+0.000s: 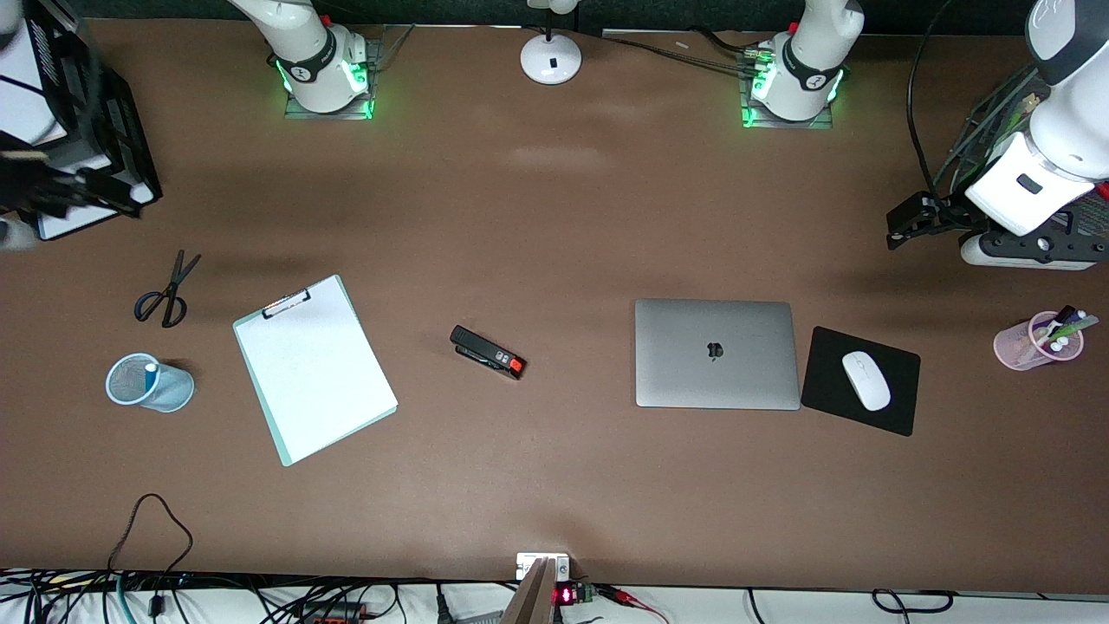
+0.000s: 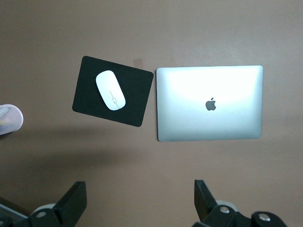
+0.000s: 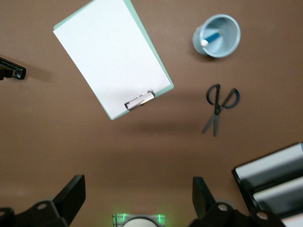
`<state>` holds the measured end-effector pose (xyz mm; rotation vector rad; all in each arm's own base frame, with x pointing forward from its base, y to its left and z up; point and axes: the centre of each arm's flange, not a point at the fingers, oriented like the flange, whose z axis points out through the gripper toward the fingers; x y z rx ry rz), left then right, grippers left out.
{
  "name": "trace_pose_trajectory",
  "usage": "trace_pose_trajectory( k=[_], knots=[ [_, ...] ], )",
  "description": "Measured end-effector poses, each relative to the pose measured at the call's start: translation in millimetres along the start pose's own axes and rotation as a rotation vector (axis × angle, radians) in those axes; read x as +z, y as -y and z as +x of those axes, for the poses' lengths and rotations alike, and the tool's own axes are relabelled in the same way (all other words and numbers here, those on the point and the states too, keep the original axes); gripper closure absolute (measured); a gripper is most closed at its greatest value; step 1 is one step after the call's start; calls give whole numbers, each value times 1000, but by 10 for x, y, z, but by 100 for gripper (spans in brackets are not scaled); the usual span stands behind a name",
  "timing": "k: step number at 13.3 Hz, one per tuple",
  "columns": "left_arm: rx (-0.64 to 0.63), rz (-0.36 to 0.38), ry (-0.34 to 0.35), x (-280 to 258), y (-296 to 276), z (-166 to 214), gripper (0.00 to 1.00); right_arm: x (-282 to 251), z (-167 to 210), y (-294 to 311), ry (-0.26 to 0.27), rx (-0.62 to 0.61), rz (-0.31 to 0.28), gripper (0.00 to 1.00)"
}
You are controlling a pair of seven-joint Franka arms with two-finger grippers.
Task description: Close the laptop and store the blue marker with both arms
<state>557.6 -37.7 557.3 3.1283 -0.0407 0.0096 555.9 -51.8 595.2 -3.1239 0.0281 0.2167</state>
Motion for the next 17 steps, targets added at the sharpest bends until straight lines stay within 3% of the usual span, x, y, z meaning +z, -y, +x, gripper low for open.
trace_pose_trajectory(
  k=[4, 17],
  knots=[
    [0, 0, 1, 1, -1, -1, 0, -32, 22, -88, -47, 16, -2, 0],
    [4, 0, 7, 6, -19, -9, 0, -103, -173, 67, -53, 2, 2, 0]
  ],
)
